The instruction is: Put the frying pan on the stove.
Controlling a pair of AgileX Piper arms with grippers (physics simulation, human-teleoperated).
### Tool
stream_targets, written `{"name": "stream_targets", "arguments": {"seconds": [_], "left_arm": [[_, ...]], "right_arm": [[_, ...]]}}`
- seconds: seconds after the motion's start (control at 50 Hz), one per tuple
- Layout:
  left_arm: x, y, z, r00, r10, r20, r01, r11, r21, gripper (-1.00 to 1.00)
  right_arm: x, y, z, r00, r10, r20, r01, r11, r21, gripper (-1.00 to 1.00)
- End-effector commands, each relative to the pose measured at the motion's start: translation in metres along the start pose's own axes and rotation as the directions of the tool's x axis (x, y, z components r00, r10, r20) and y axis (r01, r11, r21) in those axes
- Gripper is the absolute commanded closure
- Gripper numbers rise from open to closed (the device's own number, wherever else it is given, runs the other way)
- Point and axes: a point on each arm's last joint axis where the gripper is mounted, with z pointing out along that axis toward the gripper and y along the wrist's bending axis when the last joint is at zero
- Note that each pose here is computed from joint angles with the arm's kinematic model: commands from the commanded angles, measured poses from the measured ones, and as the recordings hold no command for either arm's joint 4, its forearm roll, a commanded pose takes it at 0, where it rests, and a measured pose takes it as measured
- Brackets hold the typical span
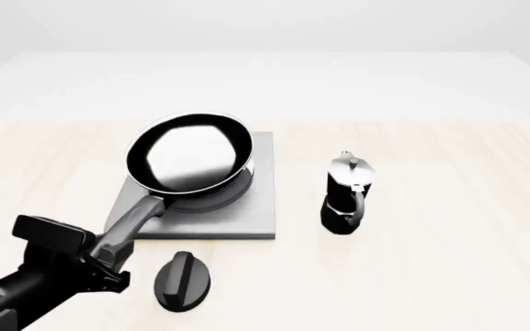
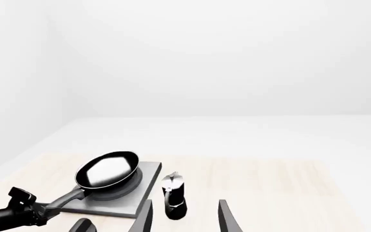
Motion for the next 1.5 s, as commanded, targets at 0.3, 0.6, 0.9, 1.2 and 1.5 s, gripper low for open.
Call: {"name": "stream_targets", "arguments": {"seconds": [0.3,0.6,0.9,1.2,1.5], "left_arm": [[-0.005,0.000,0.003,1.000,0.000,0.027,0.000,1.000,-0.001,1.00],[-0.002,0.000,0.003,1.000,-0.003,0.019,0.003,1.000,-0.001,1.00],[-0.009,0.000,-0.003,1.000,-0.004,0.030,0.004,1.000,0.000,-1.00],[-0.031,0.002,-0.036,0.997,0.012,0.079,-0.011,1.000,-0.010,-1.00],[-0.033,0.002,-0.070,0.992,0.009,0.125,-0.007,1.000,-0.018,-1.00]], "right_arm": [[0.000,0.000,-0.001,1.000,-0.003,0.002,0.003,1.000,-0.002,-1.00],[0.000,0.000,0.000,1.000,-0.004,0.001,0.004,1.000,-0.001,-1.00],[0.000,0.000,0.000,1.000,-0.005,0.001,0.005,1.000,-0.001,-1.00],[0.000,0.000,0.000,1.000,-0.005,0.001,0.005,1.000,-0.001,-1.00],[0.000,0.000,0.000,1.000,-0.004,0.000,0.004,1.000,-0.001,-1.00]]}}
